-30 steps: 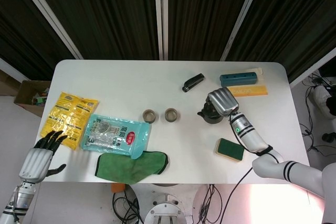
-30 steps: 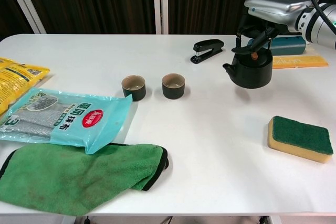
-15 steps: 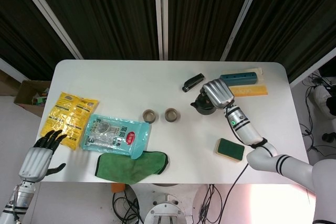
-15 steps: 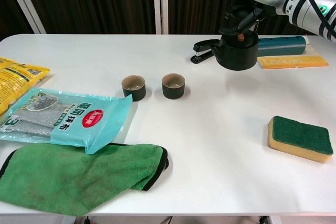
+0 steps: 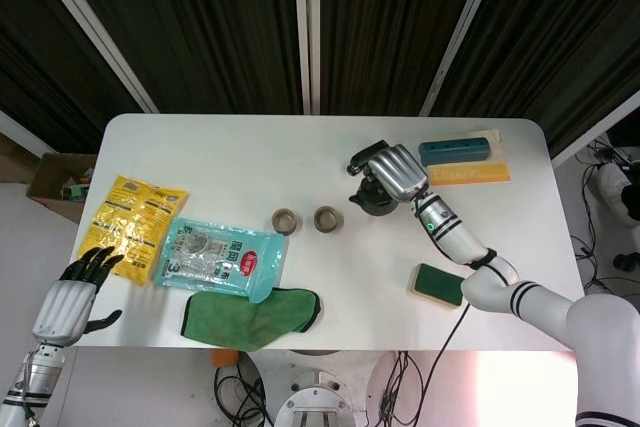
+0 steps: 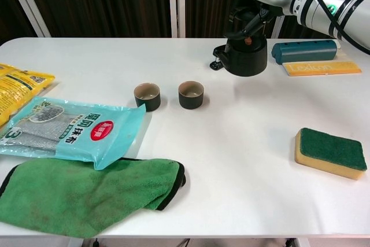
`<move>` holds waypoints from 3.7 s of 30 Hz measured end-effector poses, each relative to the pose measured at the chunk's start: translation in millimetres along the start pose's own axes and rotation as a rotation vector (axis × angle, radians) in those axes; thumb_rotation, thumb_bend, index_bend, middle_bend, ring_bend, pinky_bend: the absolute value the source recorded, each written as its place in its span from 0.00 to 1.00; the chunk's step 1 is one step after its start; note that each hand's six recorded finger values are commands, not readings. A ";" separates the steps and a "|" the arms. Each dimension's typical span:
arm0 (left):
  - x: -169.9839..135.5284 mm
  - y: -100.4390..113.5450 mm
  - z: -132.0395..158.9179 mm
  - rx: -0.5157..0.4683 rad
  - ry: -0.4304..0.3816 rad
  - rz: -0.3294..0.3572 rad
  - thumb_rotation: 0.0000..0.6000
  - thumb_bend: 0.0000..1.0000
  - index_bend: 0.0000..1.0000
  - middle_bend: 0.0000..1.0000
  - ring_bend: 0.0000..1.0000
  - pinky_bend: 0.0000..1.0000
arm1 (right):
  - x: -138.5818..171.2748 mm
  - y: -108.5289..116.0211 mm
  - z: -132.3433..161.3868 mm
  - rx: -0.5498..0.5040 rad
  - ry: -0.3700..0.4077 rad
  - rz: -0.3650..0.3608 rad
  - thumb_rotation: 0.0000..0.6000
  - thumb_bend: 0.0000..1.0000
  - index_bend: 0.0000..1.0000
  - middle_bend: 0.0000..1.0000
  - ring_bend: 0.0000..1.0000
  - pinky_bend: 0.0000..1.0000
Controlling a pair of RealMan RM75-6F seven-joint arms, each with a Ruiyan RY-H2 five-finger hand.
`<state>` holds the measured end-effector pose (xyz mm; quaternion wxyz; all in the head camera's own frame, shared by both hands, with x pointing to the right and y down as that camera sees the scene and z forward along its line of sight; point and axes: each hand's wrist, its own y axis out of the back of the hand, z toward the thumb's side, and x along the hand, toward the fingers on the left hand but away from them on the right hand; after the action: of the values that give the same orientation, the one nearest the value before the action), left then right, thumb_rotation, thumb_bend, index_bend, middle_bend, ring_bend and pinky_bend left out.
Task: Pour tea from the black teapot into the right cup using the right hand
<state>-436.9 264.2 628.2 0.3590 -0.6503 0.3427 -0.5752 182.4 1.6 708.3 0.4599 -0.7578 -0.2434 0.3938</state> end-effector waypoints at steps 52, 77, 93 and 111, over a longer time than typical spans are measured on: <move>-4.0 -1.5 -16.9 -0.033 0.034 0.009 1.00 0.13 0.17 0.09 0.07 0.23 | -43.2 -22.8 39.8 0.157 0.165 0.055 0.78 0.20 1.00 1.00 1.00 0.92; -6.9 -3.5 -24.5 -0.047 0.041 0.014 1.00 0.13 0.17 0.09 0.07 0.23 | -50.2 -22.6 61.4 0.259 0.210 0.076 0.78 0.22 1.00 1.00 1.00 0.92; -7.8 -4.6 -27.3 -0.055 0.043 0.016 1.00 0.13 0.17 0.09 0.07 0.23 | -51.8 -25.2 70.3 0.327 0.229 0.101 0.79 0.22 1.00 1.00 1.00 0.92; -6.9 -5.0 -26.1 -0.057 0.038 0.016 1.00 0.13 0.17 0.09 0.07 0.23 | -51.2 -22.7 70.8 0.354 0.231 0.108 0.80 0.22 1.00 1.00 1.00 0.93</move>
<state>-463.4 270.8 631.1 0.3383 -0.6463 0.3707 -0.5748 94.9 10.3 728.7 0.5888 -0.7171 -0.0752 0.3652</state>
